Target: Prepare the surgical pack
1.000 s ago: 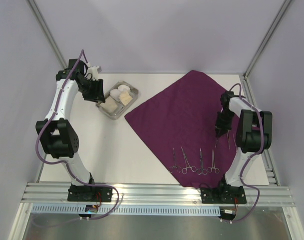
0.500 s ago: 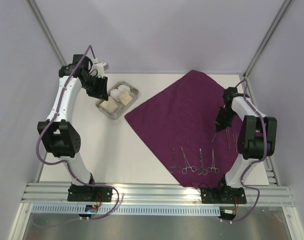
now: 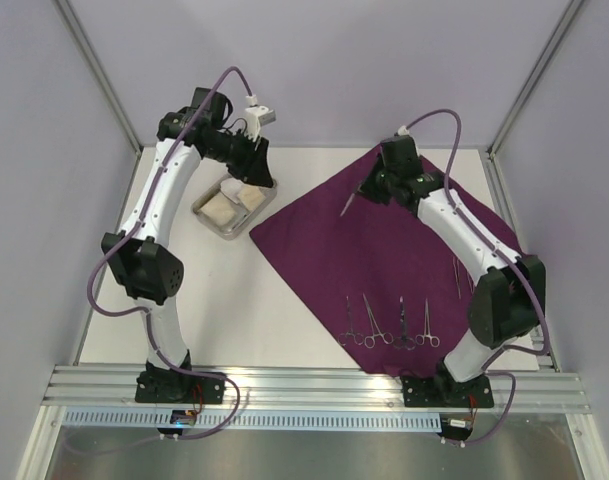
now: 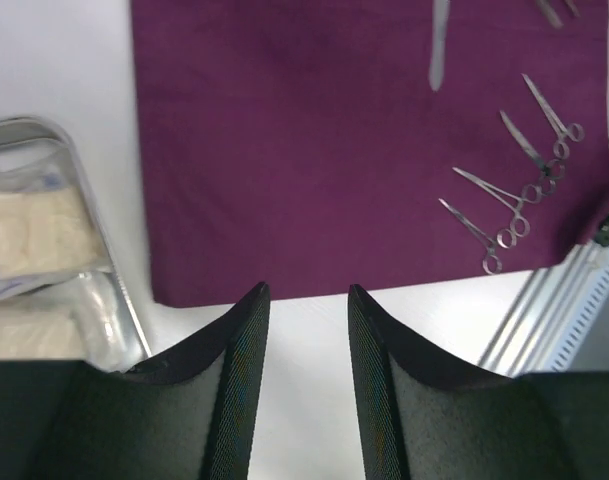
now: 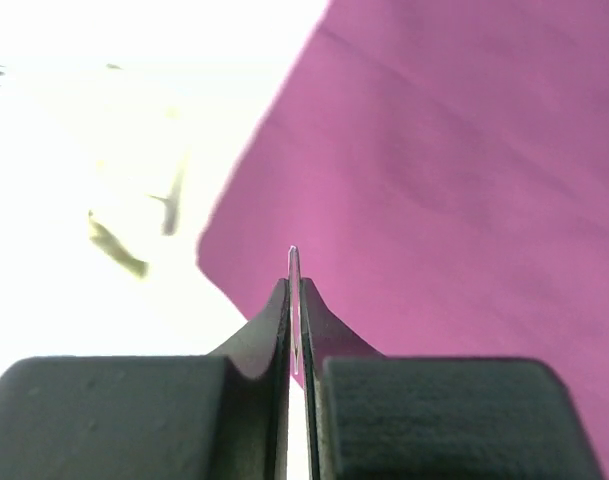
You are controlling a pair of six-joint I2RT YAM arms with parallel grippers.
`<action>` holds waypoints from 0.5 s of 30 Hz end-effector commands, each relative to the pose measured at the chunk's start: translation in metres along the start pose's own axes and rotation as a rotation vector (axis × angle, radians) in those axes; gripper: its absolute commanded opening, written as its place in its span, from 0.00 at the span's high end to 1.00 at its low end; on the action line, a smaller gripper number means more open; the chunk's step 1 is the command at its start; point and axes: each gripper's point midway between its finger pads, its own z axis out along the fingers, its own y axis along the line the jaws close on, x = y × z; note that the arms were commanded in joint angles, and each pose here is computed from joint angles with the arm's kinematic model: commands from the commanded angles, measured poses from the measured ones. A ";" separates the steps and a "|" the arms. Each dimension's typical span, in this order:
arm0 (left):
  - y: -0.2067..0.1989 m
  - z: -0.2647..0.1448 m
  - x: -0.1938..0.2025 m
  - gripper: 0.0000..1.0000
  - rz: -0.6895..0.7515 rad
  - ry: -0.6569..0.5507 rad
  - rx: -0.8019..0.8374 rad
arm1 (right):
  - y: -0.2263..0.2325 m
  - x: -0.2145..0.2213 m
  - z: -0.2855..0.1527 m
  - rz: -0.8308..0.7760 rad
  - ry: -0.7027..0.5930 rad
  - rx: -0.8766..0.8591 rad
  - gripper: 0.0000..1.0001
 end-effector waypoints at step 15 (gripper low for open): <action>0.003 -0.007 -0.065 0.39 0.666 -0.123 -0.330 | 0.089 -0.017 0.000 0.452 -0.082 -0.042 1.00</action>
